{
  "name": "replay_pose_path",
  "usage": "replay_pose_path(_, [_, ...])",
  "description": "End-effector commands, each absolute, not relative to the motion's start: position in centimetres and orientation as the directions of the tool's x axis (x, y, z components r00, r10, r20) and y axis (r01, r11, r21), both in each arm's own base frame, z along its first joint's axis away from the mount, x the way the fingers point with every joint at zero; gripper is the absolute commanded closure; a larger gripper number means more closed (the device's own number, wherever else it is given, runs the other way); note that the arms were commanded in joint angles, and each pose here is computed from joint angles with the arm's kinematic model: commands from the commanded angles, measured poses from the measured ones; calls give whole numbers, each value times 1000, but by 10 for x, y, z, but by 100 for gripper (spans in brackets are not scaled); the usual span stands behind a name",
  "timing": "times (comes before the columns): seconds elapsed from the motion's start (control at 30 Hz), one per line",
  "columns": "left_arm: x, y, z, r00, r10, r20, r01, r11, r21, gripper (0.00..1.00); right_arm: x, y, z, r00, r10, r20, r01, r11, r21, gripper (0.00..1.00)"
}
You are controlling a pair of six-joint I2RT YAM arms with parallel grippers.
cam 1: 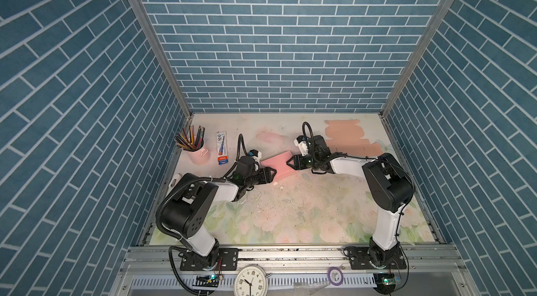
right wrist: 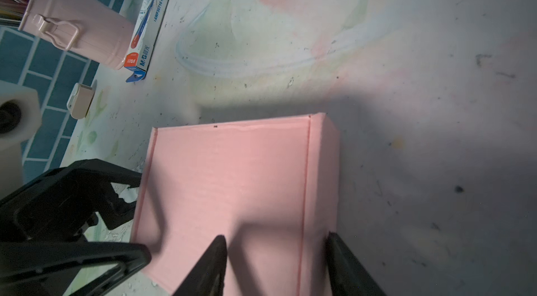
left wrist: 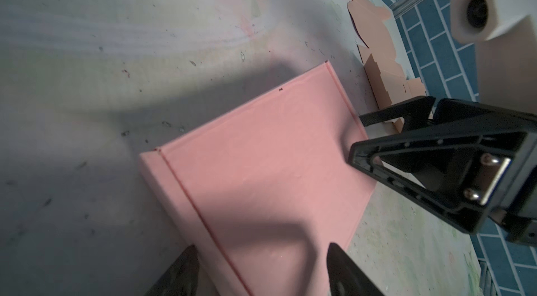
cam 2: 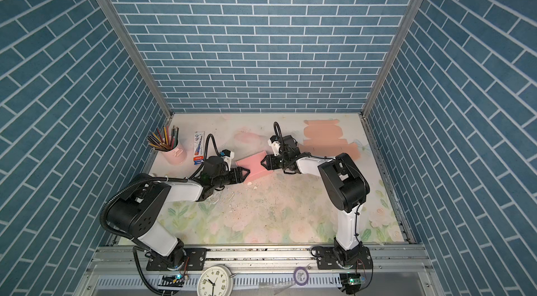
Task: Fold the paper box
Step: 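Slide the pink box to the table's far edge with both grippers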
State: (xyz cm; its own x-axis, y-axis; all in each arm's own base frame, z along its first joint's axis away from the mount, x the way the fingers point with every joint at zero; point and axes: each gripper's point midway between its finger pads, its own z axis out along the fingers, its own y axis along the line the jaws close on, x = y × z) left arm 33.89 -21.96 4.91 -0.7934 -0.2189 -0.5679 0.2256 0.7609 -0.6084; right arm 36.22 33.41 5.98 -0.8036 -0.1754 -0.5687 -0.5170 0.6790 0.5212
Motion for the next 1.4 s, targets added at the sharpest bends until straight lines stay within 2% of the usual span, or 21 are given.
replay_pose_path(0.0, [361, -229, 71, -744, -237, -625, 292, 725, -623, 30, 357, 357, 69, -795, -210, -569, -565, 598, 568, 44])
replay_pose_path(0.8, [455, -212, 81, -661, -323, -678, 246, 760, -601, 32, 424, 376, 69, -777, -217, -591, -591, 574, 566, 44])
replay_pose_path(1.37, [499, -211, 75, -636, -309, -708, 254, 782, -569, 32, 453, 384, 58, -781, -217, -586, -591, 560, 580, 44])
